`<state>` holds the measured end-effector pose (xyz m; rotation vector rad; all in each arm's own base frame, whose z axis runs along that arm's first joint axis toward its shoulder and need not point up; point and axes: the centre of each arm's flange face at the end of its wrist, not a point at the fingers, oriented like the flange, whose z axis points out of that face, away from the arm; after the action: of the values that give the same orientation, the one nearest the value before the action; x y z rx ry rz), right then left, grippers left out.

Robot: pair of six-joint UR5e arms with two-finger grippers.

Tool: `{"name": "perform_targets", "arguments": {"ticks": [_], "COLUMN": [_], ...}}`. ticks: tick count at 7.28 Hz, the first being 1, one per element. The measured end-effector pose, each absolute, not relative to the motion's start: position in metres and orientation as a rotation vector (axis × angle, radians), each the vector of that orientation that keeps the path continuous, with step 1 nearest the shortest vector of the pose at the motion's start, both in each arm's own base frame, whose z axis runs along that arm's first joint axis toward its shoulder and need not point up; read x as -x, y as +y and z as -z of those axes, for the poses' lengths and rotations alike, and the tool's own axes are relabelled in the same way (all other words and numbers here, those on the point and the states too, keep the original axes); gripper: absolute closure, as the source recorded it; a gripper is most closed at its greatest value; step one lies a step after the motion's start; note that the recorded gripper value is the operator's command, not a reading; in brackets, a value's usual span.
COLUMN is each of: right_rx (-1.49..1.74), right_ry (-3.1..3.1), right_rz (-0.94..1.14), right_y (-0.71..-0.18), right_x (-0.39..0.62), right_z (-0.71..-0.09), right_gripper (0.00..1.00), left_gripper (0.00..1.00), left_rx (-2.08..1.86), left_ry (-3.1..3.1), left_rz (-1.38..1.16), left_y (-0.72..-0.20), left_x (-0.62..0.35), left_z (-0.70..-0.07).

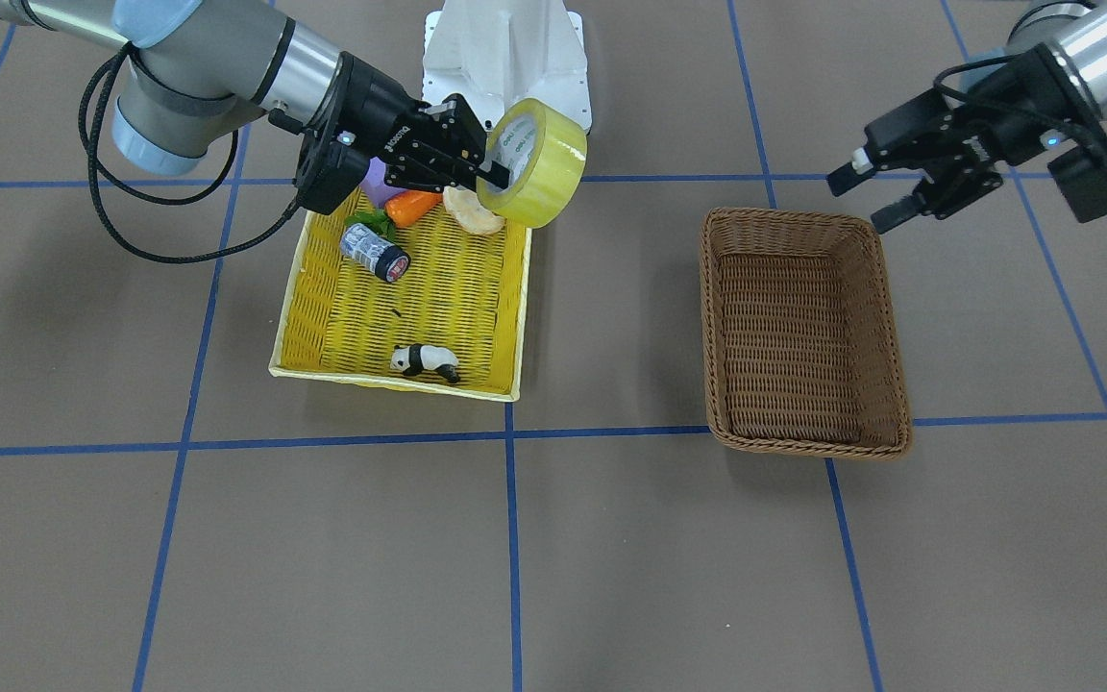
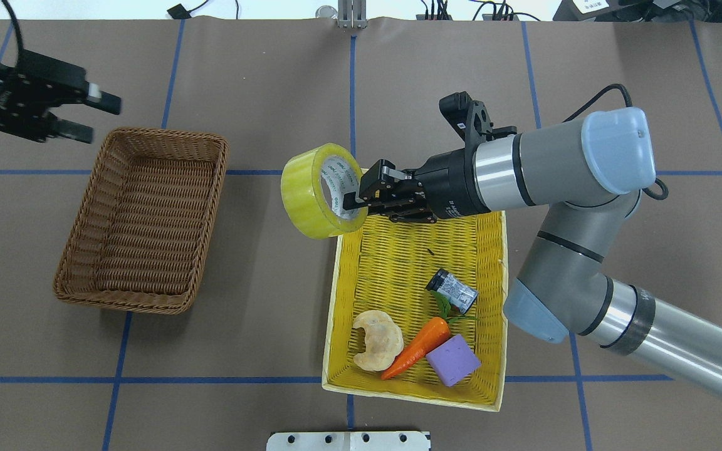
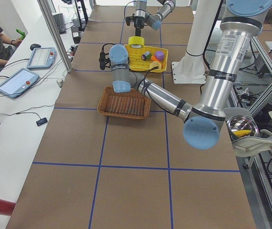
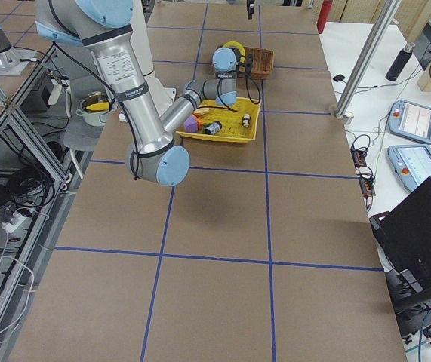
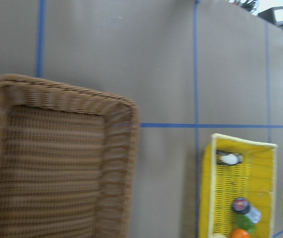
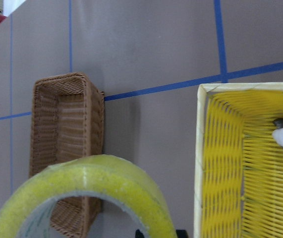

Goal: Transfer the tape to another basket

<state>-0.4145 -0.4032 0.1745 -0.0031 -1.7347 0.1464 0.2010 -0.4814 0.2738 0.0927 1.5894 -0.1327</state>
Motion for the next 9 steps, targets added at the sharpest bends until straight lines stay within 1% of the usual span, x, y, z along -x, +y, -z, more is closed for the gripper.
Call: {"name": "perform_targets", "arguments": {"ticks": [2,3,5,6,7,9], "right_rx": [0.057,0.08,0.101,0.104,0.107,0.124], "right_ry": [-1.862,-1.929,-2.037,-2.08,-2.105,-2.137], "right_rz": [-0.164,-0.182,-0.219,-0.242,-0.256,-0.243], "right_y": [-0.392,-0.387,-0.379,-0.374,-0.369,-0.358], "right_x": [0.4,0.393,0.389,0.391,0.394,0.4], "right_z": [-0.178,-0.182,-0.182,-0.18,-0.179,-0.181], "right_gripper": [1.0,1.0,1.0,1.0,1.0,1.0], "left_gripper": [0.02,0.03,0.05,0.07,0.07,0.09], "left_rx": [0.053,0.144,0.241,0.273,0.295,0.315], "left_ry": [1.856,1.943,2.033,2.068,2.114,2.181], "left_rz": [0.273,0.276,0.201,0.179,0.177,0.177], "left_y": [-0.442,-0.424,-0.396,-0.388,-0.382,-0.374], "left_x": [-0.263,-0.285,-0.313,-0.32,-0.324,-0.327], "left_z": [-0.227,-0.211,-0.177,-0.162,-0.151,-0.143]}}
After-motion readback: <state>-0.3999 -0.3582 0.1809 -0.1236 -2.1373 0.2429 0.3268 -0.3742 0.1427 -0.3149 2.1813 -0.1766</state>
